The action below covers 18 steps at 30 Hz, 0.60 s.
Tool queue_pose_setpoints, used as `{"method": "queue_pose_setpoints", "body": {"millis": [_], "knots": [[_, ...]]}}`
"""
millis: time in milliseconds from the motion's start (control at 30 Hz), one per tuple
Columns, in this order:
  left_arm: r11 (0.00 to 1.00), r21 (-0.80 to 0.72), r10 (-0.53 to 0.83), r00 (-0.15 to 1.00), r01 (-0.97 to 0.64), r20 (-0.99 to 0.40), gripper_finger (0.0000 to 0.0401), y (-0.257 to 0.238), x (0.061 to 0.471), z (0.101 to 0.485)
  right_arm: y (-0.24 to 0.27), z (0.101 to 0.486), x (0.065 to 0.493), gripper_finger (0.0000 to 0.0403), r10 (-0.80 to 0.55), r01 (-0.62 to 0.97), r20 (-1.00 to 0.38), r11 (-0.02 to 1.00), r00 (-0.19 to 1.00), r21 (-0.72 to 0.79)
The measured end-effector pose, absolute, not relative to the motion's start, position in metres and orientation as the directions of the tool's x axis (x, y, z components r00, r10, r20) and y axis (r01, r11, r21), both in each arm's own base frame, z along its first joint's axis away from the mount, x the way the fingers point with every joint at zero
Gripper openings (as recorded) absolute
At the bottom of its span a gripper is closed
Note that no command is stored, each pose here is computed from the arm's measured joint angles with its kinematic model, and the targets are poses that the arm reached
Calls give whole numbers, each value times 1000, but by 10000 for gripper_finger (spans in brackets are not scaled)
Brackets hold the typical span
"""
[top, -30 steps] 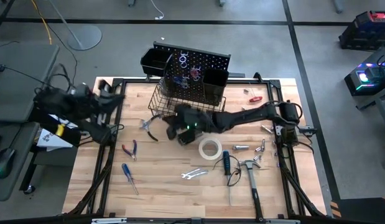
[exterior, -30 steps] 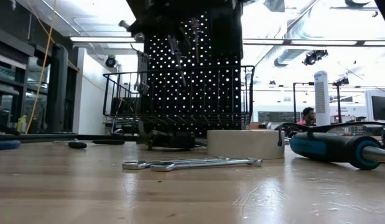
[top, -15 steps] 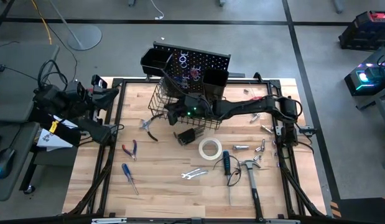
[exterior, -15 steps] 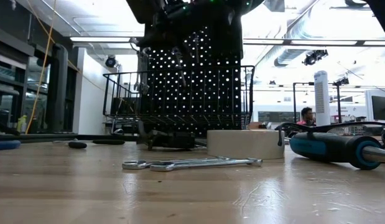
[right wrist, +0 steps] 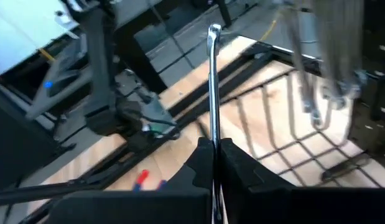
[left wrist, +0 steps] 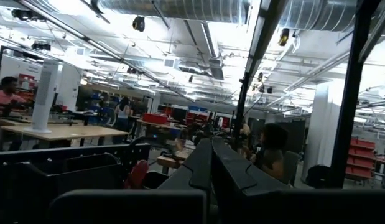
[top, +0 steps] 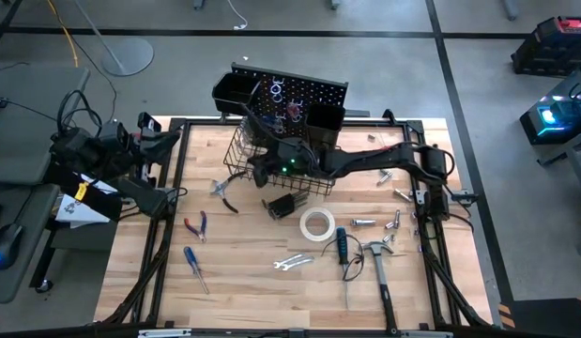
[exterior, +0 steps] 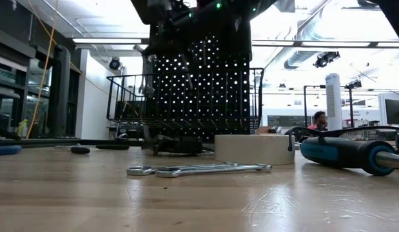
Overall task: Hang tools onto peg board
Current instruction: Hang the wrench on the peg board
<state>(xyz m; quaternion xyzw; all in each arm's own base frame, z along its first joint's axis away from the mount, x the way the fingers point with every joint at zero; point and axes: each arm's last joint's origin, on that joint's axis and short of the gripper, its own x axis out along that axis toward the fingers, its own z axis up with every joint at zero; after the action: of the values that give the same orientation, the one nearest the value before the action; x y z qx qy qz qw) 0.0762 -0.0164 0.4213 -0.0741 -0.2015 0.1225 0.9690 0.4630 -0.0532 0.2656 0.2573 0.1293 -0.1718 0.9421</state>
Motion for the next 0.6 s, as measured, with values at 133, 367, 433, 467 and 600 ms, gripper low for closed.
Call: {"method": "queue_pose_setpoints", "body": {"millis": [133, 367, 433, 467, 600], "knots": [[959, -192, 269, 889, -210, 370, 0, -16, 76, 421, -60, 258, 465, 0, -278, 416, -345, 795, 896, 441], [955, -194, 282, 889, -224, 362, 0, -16, 76, 421, -68, 258, 464, 0, -410, 518, -334, 769, 849, 374], [954, -194, 286, 888, -228, 360, 0, -16, 76, 420, -71, 258, 463, 0, -431, 535, -332, 767, 839, 356], [954, -191, 288, 888, -232, 359, 0, -16, 76, 420, -72, 258, 463, 0, -437, 539, -331, 764, 836, 354], [953, -183, 293, 887, -241, 358, 0, -16, 76, 420, -75, 258, 462, 12, -451, 545, -332, 787, 828, 289]]}}
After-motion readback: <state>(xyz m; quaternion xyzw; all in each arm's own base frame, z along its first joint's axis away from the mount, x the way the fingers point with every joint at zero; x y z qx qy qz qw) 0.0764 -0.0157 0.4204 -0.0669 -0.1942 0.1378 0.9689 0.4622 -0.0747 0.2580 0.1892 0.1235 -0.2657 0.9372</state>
